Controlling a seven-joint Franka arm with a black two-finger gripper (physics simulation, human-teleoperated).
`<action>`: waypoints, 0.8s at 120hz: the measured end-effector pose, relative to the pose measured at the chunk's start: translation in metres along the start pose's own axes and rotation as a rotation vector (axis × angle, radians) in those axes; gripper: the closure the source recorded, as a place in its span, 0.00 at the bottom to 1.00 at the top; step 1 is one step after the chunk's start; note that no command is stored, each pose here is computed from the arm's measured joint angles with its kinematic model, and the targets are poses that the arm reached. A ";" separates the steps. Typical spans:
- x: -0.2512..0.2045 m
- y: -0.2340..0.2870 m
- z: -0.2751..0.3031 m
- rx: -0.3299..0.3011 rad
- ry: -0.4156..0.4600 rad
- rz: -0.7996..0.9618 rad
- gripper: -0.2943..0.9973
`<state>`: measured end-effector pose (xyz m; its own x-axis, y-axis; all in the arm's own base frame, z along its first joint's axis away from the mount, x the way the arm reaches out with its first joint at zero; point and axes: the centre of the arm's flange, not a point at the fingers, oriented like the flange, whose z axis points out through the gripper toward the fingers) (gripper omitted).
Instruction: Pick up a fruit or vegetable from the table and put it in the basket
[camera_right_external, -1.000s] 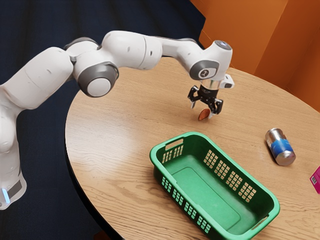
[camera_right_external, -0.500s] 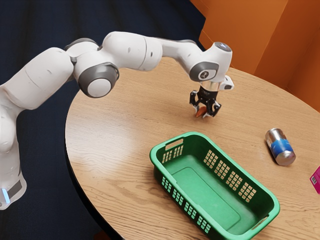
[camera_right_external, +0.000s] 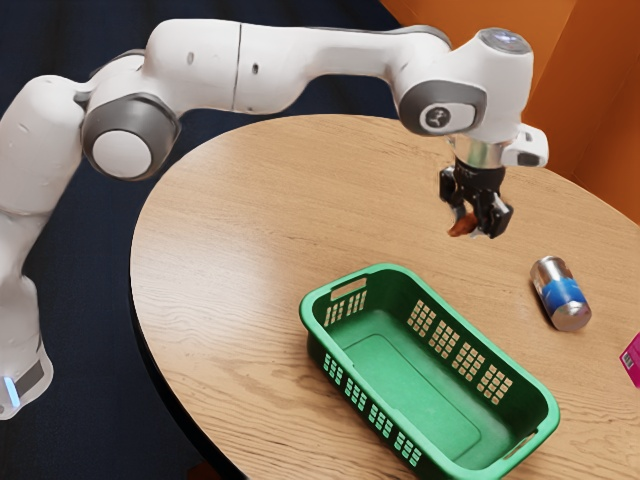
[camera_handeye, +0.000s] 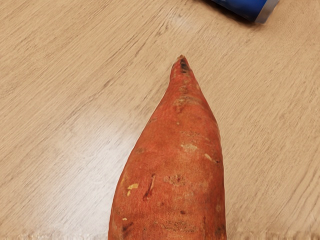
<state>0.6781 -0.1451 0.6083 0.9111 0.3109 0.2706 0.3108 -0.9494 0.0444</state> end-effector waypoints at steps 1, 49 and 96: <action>-0.002 0.003 -0.002 -0.002 0.000 0.006 0.65; -0.101 0.109 -0.039 -0.050 -0.048 0.223 0.65; -0.120 0.121 -0.043 -0.061 -0.073 0.256 0.29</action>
<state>0.5947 -0.2995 0.6221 0.9757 0.0606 0.2105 0.0529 -0.9977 0.0422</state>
